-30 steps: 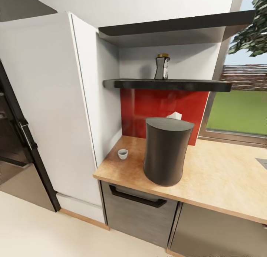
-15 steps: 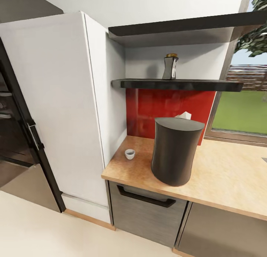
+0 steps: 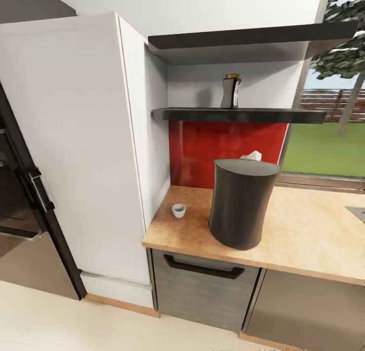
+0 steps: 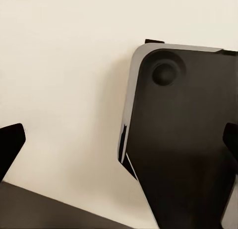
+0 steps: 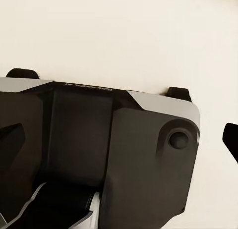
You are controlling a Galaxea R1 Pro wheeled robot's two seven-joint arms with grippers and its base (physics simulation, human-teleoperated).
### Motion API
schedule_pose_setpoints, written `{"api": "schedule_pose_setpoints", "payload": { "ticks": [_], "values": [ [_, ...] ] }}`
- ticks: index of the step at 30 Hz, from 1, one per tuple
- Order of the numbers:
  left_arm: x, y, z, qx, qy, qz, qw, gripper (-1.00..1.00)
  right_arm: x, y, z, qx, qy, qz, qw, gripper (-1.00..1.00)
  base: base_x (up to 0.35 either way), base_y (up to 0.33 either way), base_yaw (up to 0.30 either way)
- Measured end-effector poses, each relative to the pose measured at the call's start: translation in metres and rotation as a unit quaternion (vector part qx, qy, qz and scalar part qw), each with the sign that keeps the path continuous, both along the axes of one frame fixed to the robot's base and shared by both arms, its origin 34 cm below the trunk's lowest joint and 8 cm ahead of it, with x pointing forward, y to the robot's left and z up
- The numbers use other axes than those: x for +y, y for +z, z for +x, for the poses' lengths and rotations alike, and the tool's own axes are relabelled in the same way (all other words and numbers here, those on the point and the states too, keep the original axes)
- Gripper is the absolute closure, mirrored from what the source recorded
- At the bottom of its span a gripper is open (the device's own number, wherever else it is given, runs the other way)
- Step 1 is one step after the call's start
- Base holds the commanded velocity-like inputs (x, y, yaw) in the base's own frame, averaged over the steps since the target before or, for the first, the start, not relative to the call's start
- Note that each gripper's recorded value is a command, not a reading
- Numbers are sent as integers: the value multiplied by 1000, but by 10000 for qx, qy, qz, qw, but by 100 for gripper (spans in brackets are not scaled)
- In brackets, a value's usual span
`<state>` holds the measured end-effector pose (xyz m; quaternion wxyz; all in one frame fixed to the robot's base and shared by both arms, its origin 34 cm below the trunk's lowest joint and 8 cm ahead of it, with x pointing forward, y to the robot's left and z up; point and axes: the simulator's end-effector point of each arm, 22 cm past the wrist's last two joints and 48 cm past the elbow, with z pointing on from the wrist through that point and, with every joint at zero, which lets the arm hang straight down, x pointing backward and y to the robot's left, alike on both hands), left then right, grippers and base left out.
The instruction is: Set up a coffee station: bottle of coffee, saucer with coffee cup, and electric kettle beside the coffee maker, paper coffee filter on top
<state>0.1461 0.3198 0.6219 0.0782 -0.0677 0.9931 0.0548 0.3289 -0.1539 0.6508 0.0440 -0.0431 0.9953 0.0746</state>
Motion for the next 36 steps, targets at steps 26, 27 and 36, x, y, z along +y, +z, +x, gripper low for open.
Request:
{"api": "schedule_pose_setpoints", "payload": {
  "ticks": [26,27,36],
  "values": [
    [1,0,1,-4,-4,7,10000,-100,0,0,1,-11,-7,-1,10000,-100,0,115,-264],
    [1,0,1,-6,-8,6,10000,-100,0,0,1,-11,-9,1,10000,-100,0,0,-252],
    [2,0,5,-35,-86,2,10000,-100,-1,0,2,-18,-14,-8,10000,-100,0,0,-43]
  ]
}}
